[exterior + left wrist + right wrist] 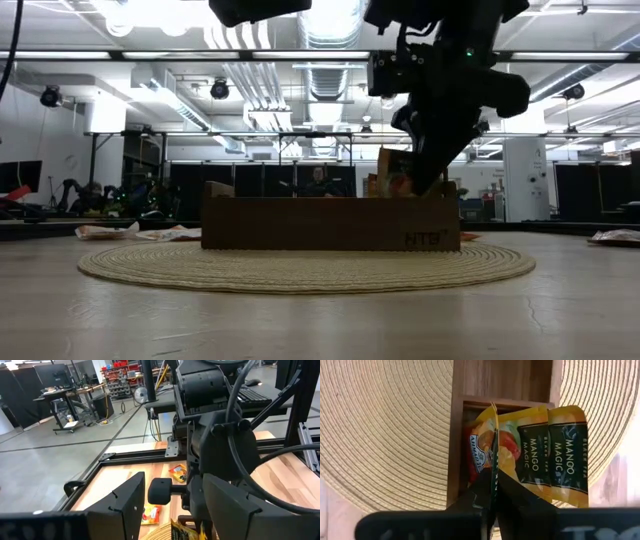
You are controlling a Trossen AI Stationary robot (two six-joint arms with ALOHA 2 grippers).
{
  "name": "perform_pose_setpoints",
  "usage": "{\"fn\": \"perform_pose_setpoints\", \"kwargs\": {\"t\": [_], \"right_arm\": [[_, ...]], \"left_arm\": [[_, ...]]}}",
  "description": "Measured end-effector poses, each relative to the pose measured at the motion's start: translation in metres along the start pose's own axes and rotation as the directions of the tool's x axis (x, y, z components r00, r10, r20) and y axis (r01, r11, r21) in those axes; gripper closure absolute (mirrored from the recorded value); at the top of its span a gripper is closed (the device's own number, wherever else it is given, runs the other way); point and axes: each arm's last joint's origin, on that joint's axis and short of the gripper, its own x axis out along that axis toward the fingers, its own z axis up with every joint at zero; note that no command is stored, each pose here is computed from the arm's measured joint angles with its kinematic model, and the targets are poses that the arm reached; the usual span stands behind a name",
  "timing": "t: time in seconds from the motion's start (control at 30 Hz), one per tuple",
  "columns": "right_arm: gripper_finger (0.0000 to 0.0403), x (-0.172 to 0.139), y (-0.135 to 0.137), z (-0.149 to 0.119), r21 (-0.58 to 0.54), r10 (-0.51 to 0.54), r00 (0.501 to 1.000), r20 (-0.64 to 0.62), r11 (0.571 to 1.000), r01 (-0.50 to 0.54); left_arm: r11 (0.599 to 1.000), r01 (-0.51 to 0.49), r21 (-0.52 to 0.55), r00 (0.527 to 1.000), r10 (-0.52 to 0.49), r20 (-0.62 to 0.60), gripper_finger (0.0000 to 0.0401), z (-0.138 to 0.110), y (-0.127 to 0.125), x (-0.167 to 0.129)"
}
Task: Pick & Place Tea
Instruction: Put the orange and green tea bag into the wooden organizer
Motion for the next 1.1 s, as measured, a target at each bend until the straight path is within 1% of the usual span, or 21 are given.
{"fn": "perform_pose_setpoints", "kwargs": {"t": [0.3,0.73,0.83,0.97,1.1], "right_arm": [[0.0394,0.0007,-0.0001,-0.0009,-0.019,-0.003,1.000,-0.003,1.000,0.003],[0.0393,0.0009,0.0000,-0.0011,-0.008,-0.008,1.000,-0.002,1.000,0.008],[0.0378,0.0009,0.0000,-0.0012,-0.007,-0.009,1.000,-0.002,1.000,0.009],[0.0341,0.0009,-0.0001,-0.0013,0.004,-0.010,1.000,-0.003,1.000,0.010],[0.0305,0.0007,-0.0002,-0.0020,-0.008,-0.012,1.000,-0.009,1.000,0.011]], "left_arm": [[1.000,0.000,0.001,1.000,0.000,0.000,0.0206,0.0000,0.0000,0.0000],[1.000,0.000,0.001,1.000,0.000,0.000,0.0206,0.0000,0.0000,0.0000],[1.000,0.000,0.001,1.000,0.000,0.000,0.0206,0.0000,0.0000,0.0000],[1.000,0.000,0.001,1.000,0.000,0.000,0.0206,0.0000,0.0000,0.0000],[1.000,0.000,0.001,1.000,0.000,0.000,0.0206,0.0000,0.0000,0.0000]]}}
